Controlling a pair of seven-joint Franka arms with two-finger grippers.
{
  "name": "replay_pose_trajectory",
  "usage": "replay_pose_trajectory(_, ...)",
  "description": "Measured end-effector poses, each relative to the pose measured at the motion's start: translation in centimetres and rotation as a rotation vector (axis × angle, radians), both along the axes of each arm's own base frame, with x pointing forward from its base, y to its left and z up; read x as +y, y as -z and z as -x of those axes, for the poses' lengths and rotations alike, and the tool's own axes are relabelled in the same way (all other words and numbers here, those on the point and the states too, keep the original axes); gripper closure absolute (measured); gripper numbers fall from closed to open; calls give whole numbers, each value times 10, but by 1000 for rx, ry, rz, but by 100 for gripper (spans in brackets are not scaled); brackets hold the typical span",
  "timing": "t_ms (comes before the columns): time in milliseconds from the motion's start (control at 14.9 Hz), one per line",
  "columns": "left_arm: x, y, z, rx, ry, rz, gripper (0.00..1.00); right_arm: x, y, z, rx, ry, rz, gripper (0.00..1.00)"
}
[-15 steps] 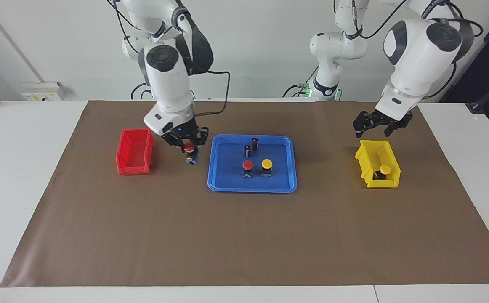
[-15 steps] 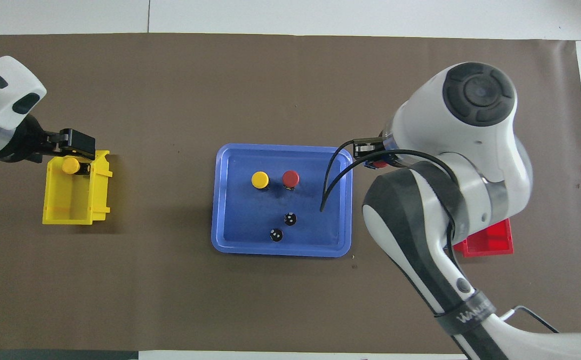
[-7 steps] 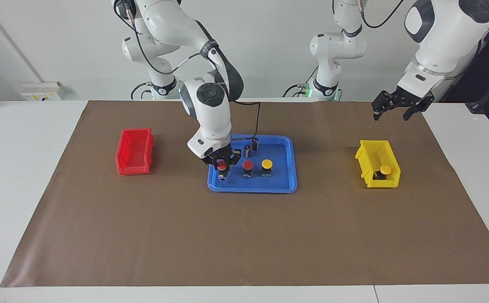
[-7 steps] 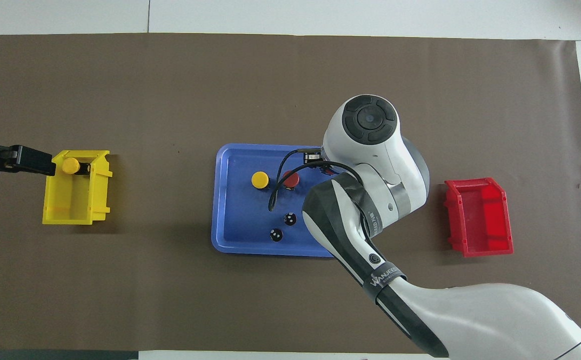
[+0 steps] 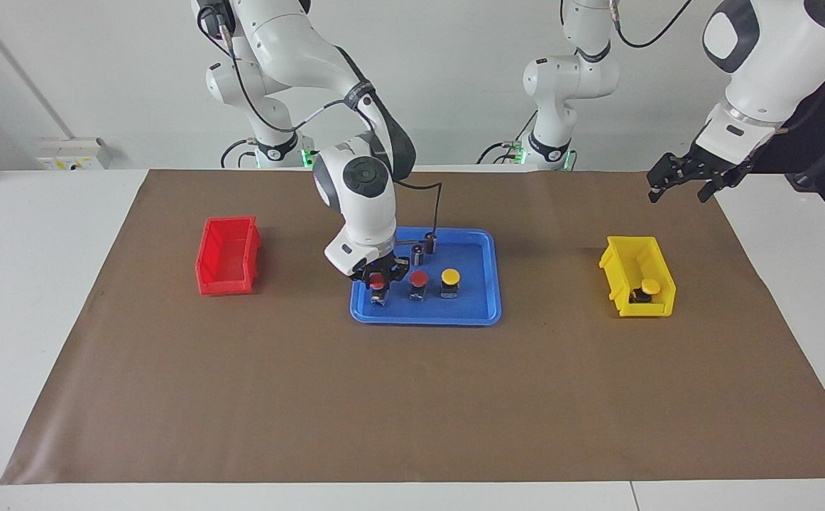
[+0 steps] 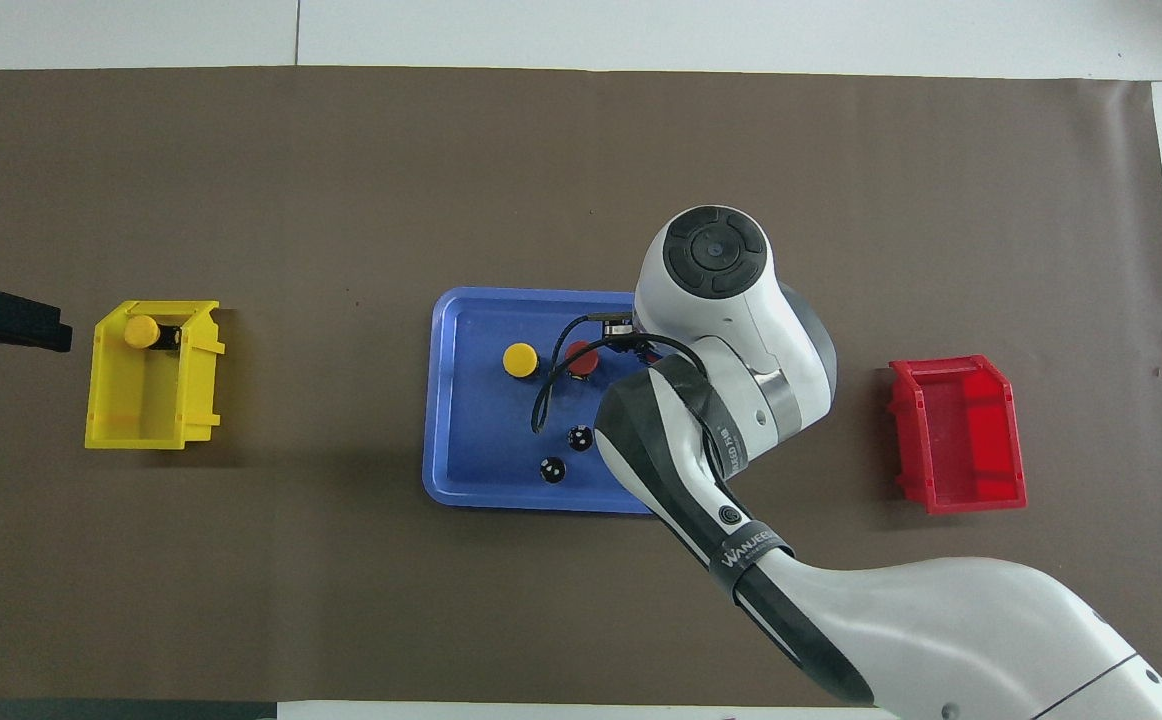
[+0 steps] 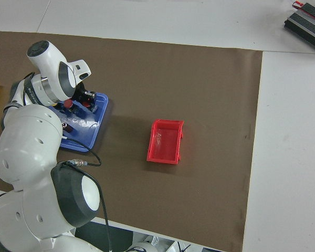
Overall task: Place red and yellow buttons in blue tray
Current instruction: 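Carry the red button into the blue tray and open the right gripper, then withdraw the right gripper while the left gripper reaches the second yellow button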
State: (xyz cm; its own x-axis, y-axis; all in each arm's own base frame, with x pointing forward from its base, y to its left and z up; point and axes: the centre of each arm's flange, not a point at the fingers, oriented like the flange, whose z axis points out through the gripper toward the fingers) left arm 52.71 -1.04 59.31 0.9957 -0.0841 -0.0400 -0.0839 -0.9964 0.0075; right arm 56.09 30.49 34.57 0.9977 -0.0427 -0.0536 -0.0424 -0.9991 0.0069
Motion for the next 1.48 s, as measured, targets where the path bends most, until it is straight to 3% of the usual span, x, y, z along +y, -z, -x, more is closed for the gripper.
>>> replay_pose_trajectory(134, 2, 0, 0, 0, -4, 0, 0, -1, 3, 1, 3, 0, 2, 53)
replay_pose_trajectory(470, 4, 1, -2, -17, -7, 0, 0, -9, -21, -13, -45, 21, -15, 2)
replay_pose_trajectory(738, 8, 15, -7, -44, -15, 1, 0, -75, -110, -45, -62, 110, 37, 0)
replay_pose_trajectory(940, 13, 51, -11, -62, -18, 0, 1, -144, -177, -52, -34, 179, 63, 0)
replay_pose_trajectory(1208, 30, 119, -20, -83, -37, -3, 6, -224, -241, -39, -11, 183, 64, 0)
replay_pose_trajectory(1342, 32, 148, -28, -76, -38, -4, 15, -275, -268, -23, 11, 149, 61, 0)
replay_pose_trajectory(1477, 31, 174, -35, -76, -37, -6, 16, -325, -289, -6, 20, 112, 52, 0)
